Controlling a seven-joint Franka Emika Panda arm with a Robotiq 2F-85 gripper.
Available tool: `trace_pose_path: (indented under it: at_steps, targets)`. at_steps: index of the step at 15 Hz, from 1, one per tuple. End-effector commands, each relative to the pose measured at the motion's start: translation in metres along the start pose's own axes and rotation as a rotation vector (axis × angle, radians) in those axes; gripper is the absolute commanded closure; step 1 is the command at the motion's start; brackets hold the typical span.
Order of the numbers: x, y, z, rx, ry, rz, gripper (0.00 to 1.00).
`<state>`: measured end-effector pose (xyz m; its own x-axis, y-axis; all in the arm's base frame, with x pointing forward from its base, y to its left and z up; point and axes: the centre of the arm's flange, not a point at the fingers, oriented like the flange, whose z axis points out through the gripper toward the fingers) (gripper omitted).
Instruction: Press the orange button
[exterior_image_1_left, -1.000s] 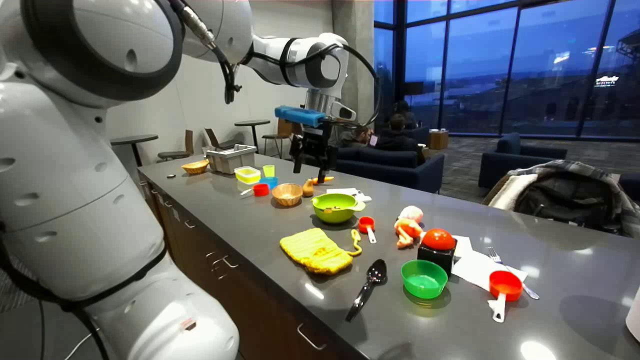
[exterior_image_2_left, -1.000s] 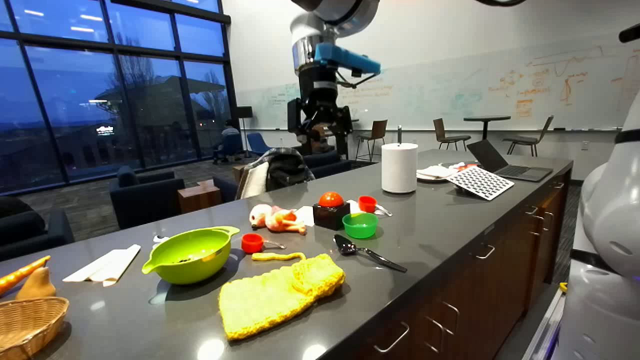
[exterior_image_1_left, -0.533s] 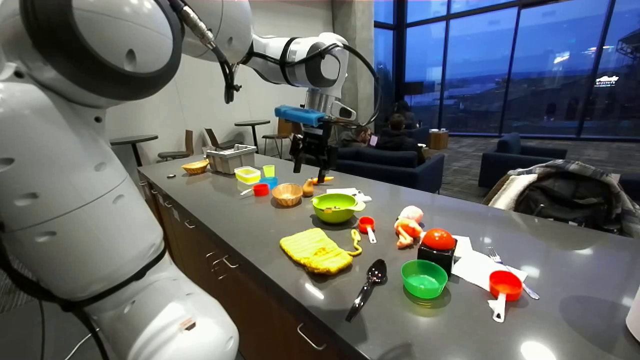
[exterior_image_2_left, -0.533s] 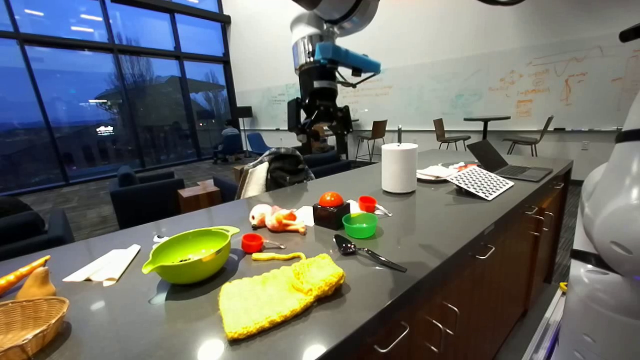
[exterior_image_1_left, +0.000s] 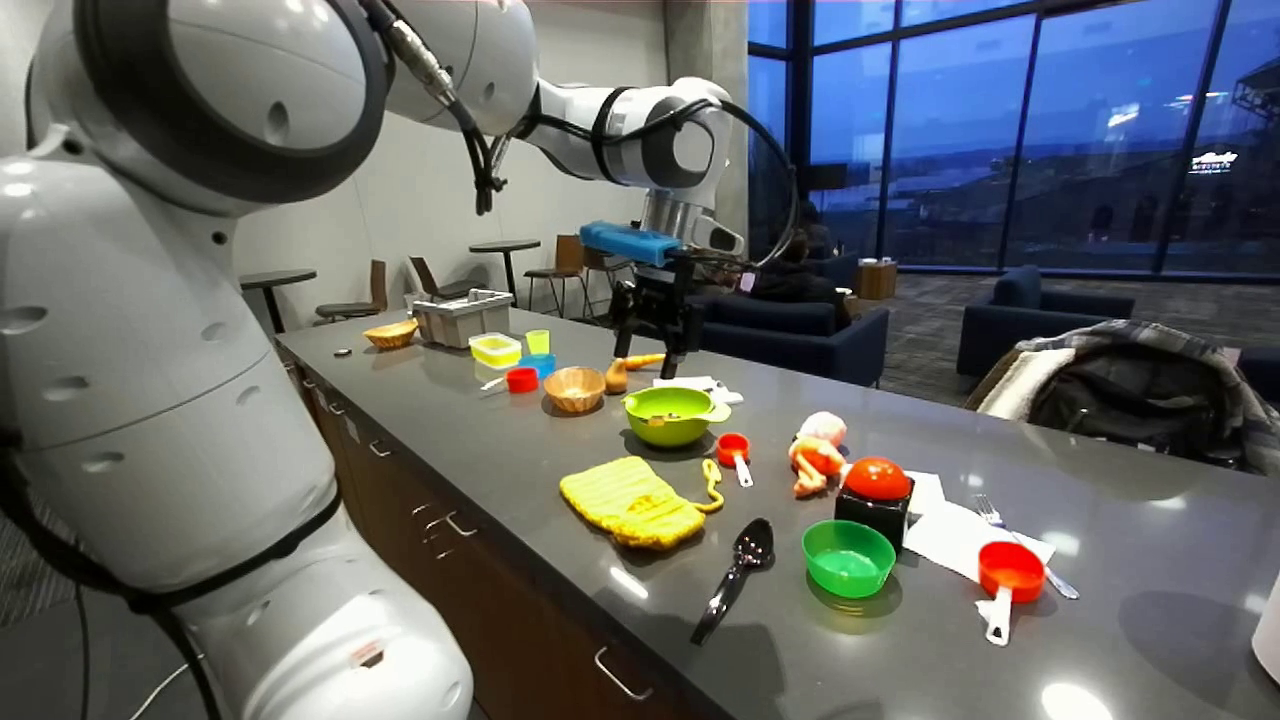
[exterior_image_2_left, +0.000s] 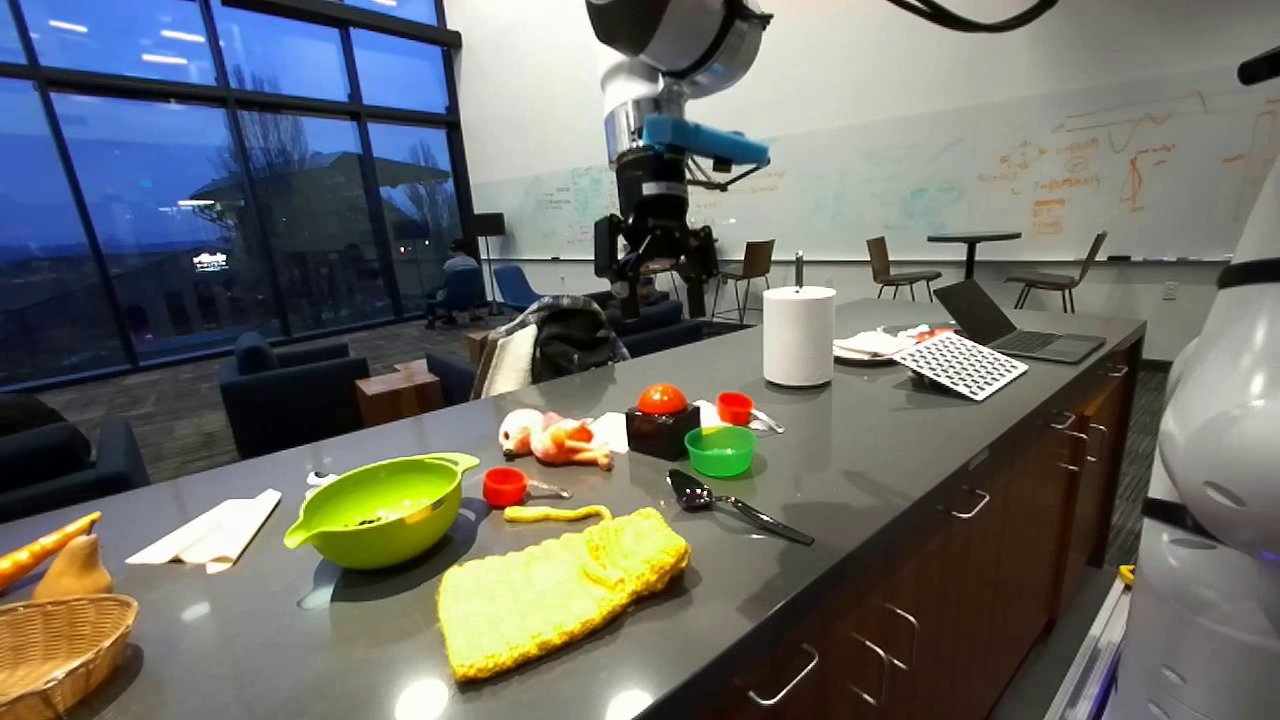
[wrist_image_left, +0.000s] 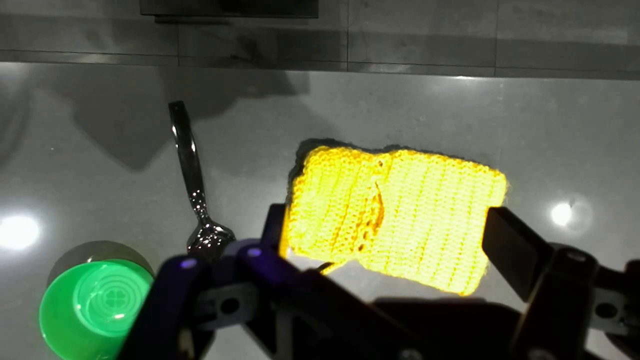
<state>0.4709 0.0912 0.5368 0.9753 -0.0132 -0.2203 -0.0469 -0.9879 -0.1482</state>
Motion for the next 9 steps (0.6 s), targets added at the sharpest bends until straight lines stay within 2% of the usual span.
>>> trace_pose_path:
  at_steps: [1,5,9]
  targets:
    - [0.018,0.025,-0.012,0.059,0.046,0.051,0.0]
    - [0.043,0.058,-0.028,0.109,0.115,0.121,0.0]
    - [0.071,0.082,-0.048,0.084,0.167,0.172,0.0]
